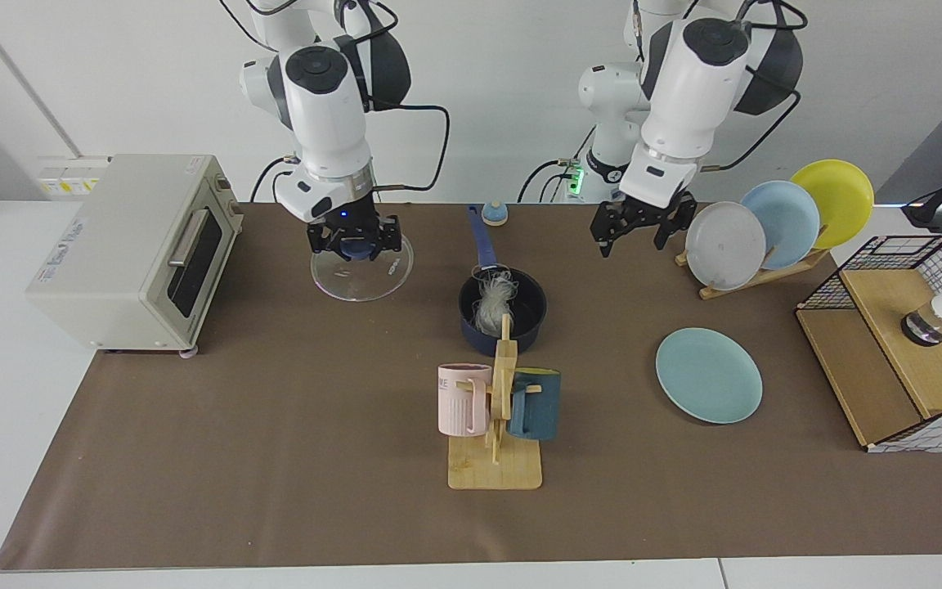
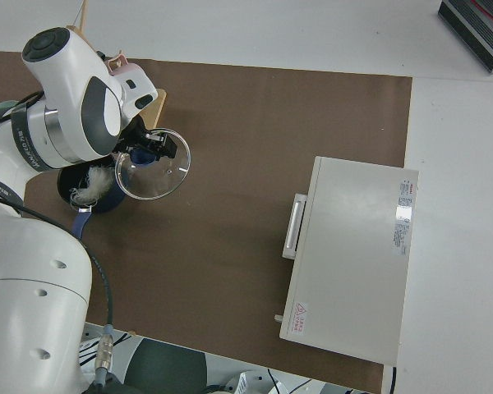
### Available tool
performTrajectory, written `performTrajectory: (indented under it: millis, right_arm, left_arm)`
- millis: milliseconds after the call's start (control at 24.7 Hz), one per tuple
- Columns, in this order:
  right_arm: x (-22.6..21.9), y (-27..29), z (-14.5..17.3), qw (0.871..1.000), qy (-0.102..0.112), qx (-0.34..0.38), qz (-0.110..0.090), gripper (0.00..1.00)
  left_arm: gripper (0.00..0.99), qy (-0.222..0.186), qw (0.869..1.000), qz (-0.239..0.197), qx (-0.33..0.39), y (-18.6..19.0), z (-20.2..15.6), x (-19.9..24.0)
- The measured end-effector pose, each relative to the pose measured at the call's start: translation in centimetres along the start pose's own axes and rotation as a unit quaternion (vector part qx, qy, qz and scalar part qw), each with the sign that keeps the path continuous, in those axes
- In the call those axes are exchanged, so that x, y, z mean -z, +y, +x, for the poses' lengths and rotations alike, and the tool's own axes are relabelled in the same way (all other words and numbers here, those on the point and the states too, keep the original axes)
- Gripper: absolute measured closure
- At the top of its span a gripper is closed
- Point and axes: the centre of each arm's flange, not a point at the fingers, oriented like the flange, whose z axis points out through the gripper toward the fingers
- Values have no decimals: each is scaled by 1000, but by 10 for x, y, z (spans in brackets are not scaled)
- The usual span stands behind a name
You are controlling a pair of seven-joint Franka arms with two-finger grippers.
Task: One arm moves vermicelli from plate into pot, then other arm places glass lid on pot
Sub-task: 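Withdraw the left gripper while the right gripper carries the lid toward the pot, then lower the glass lid onto the black pot with the right gripper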
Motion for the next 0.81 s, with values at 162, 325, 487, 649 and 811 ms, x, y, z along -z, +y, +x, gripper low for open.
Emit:
performTrajectory:
  millis: [162,325,487,649,811]
  right_arm:
    - [-5,-42,-12,1000,-4,-21,3,568]
    - [-16,-72,-20,999,-10,-45,5,568]
    - [-25,-106,-23,998,-10,-67,11,568]
    - [-24,-141,-21,997,-8,-80,22,568]
    - [-32,-172,-16,996,0,-92,17,568]
  left_arm:
    - [0,-4,1000,8,-3,-47,-6,27]
    - [0,-9,1000,2,2,-83,-6,38]
    - [0,-11,1000,-4,1,-102,-2,38]
    - [0,-10,1000,-6,-6,-104,-1,38]
    - [0,-4,1000,-13,-6,-102,0,39]
